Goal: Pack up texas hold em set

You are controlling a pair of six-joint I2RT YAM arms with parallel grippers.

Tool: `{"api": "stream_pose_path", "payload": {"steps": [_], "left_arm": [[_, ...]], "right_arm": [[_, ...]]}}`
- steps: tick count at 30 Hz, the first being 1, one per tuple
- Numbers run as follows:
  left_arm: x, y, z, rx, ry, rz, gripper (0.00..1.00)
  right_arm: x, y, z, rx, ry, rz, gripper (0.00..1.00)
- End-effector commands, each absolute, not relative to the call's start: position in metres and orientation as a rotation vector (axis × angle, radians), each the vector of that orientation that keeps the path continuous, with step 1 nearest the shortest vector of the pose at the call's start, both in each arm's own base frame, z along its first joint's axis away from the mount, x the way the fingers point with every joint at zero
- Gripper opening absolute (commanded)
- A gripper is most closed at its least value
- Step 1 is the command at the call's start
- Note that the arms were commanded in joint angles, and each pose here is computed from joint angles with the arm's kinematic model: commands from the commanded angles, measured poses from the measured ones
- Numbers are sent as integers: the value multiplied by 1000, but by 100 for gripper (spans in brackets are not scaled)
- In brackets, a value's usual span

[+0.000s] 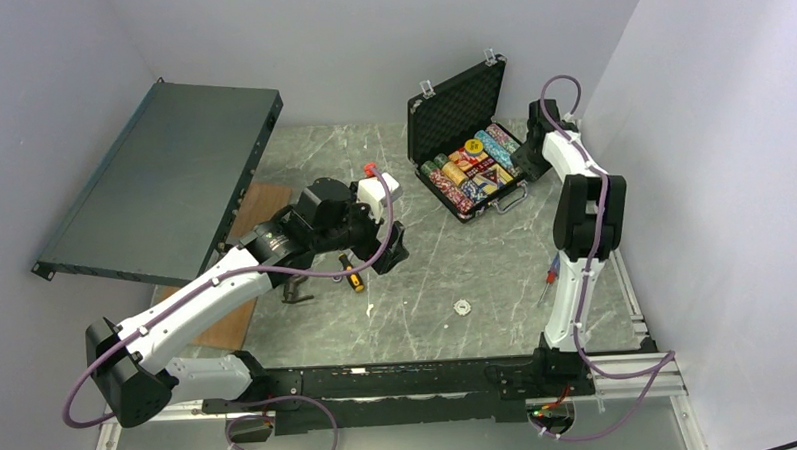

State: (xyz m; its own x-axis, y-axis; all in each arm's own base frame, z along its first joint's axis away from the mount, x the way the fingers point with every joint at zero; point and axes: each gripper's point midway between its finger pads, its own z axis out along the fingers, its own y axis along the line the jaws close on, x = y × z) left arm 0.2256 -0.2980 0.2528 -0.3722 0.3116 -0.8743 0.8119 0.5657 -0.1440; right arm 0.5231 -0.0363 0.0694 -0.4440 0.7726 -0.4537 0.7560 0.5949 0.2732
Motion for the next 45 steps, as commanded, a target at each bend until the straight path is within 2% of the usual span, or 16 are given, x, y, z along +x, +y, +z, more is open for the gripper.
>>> {"api": "stream_pose_path", "payload": {"steps": [1,2,6,9,13,18,21,25,28,35,40,45], "left_arm": [[230,-301,263,906,1886,-718,99],[230,-300,263,906,1886,-717,99],[230,-300,264,901,1884,-714,99],[230,-301,262,900,1895,-719,99],[229,-304,258,910,1908,-734,99],[227,-313,243,937,1948,-754,99],[229,-315,234,949,1982,-733,98],[231,-317,226,951,2008,-712,96],[232,-316,223,941,2018,-697,95],[236,-308,237,890,1973,-674,94],[236,-309,234,891,1974,-667,93],[229,-325,209,940,2028,-636,93]], "right_arm": [[508,-32,132,1026,2217,30,48],[498,-26,135,952,2238,3,49],[440,7,131,708,2318,-76,66],[394,40,114,553,2363,26,77],[345,71,97,467,2447,169,82],[313,102,107,364,2441,412,91],[288,122,88,322,2569,484,90],[265,135,72,186,2659,295,90],[252,140,66,150,2684,270,89],[253,139,82,200,2612,306,88],[271,94,121,469,2396,76,88],[259,32,162,778,2106,-81,86]]}}
